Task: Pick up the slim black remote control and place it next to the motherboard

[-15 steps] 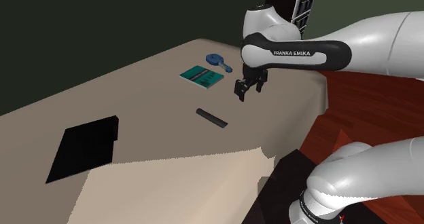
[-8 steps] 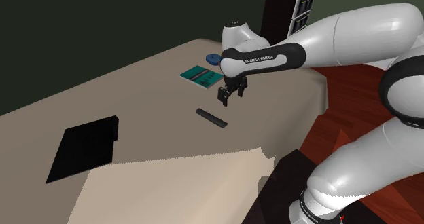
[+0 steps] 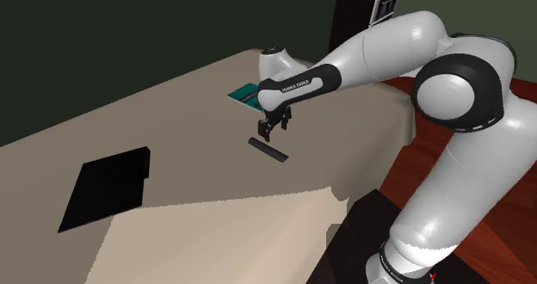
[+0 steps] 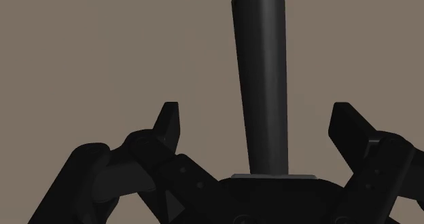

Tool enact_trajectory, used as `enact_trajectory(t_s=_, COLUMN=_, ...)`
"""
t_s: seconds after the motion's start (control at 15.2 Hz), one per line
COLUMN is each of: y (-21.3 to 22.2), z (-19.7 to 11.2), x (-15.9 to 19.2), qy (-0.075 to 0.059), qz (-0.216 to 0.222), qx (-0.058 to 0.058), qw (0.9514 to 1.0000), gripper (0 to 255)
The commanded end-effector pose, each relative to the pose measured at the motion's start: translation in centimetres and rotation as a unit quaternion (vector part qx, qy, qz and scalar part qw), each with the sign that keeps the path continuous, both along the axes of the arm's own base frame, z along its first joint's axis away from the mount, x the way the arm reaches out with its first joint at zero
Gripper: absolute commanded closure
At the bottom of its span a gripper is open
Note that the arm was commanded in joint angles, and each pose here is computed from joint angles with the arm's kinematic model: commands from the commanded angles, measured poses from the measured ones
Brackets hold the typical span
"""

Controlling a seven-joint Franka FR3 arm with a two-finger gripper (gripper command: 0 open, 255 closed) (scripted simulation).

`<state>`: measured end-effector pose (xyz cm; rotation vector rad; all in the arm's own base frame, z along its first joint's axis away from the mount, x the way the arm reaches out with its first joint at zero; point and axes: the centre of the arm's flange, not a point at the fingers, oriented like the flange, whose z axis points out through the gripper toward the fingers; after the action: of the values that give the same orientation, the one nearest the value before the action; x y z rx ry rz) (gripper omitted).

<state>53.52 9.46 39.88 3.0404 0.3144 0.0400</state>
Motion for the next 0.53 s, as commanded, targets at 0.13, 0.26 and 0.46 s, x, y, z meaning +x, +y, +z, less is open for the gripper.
enact_trajectory(t_s=0.13, y=2.2, z=-3.4, x=3.5, qy=0.003, qz=0.022, qx=0.002, qw=0.9997, gripper=0)
enact_trajectory(t_s=0.26, y=2.9, z=-4.4, x=4.6, qy=0.004, qz=0.029, qx=0.002, qw=0.9996, gripper=0)
enact_trajectory(t_s=0.46, y=2.7, z=-6.0, x=4.6, qy=0.004, qz=0.029, qx=0.002, qw=0.9996, gripper=0)
